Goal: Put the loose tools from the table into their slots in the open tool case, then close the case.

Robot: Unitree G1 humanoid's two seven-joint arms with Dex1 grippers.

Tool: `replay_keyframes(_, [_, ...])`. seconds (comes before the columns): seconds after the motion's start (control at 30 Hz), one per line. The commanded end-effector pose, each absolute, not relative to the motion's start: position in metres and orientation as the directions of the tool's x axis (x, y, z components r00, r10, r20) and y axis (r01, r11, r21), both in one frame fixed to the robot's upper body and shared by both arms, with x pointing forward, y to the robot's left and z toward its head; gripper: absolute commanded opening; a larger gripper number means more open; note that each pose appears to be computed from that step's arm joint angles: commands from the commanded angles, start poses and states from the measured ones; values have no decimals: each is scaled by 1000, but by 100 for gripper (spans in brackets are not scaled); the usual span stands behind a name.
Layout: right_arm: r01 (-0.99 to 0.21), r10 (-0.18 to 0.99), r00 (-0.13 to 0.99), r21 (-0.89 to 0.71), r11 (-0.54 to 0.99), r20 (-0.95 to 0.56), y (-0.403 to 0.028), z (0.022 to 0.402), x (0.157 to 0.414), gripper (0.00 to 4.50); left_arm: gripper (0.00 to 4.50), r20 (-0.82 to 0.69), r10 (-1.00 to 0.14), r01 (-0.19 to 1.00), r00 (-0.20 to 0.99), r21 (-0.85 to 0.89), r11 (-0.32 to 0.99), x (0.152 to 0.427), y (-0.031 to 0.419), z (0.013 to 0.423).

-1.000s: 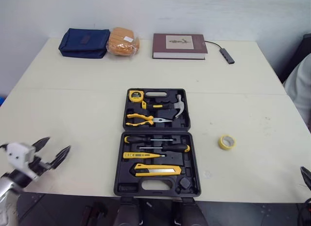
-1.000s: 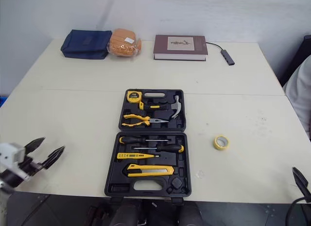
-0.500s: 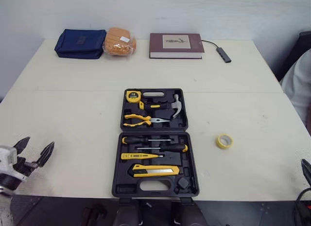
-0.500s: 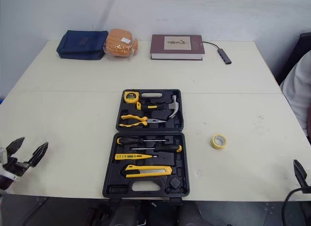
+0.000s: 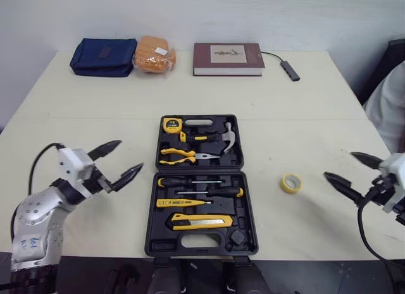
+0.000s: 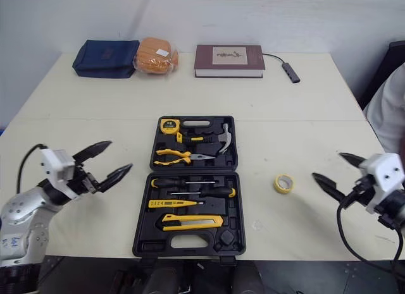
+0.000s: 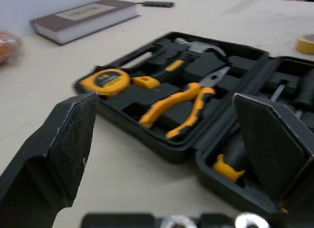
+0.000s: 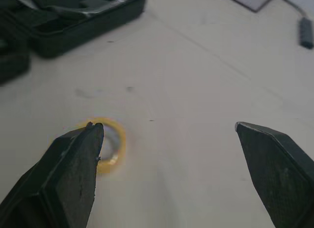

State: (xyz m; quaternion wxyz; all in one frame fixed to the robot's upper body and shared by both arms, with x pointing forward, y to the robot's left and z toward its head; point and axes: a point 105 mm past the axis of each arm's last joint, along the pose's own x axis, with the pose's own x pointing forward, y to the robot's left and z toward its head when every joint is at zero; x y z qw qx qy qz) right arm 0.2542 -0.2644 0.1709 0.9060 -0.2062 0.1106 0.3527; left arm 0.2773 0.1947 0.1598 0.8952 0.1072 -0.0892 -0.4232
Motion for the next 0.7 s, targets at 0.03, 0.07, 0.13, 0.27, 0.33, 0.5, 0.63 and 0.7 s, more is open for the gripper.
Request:
replay_keyframes(0.03, [-827,645,546,-219,518,-535,-246,169,242,450,441,71,-889,848,452,275,453,265,155,174])
replay_keyframes(0.07, [-849,642,507,-204,487,-576,-243,167,241,450,441,70,-912,875,405,261,408,262,146,175])
replay_keyframes(0.13, [-878,637,446,-168,449,-629,-235,166,240,450,441,62,-948,918,311,238,316,255,129,179])
replay_keyframes(0.27, [-893,605,397,-136,430,-690,-225,163,245,450,441,42,-989,969,144,196,149,240,101,184])
replay_keyframes(0.33, [-888,593,403,-142,437,-697,-223,160,250,450,441,37,-994,977,99,186,104,235,93,184])
replay_keyframes(0.5, [-885,565,389,-124,449,-728,-223,149,255,450,441,43,-998,979,54,192,61,231,81,186])
replay_keyframes(0.63, [-889,534,383,-143,435,-754,-227,144,258,450,441,27,-999,975,45,216,50,229,77,186])
replay_keyframes(0.7, [-889,528,380,-142,434,-759,-228,141,260,450,441,29,-999,974,42,223,48,228,75,188])
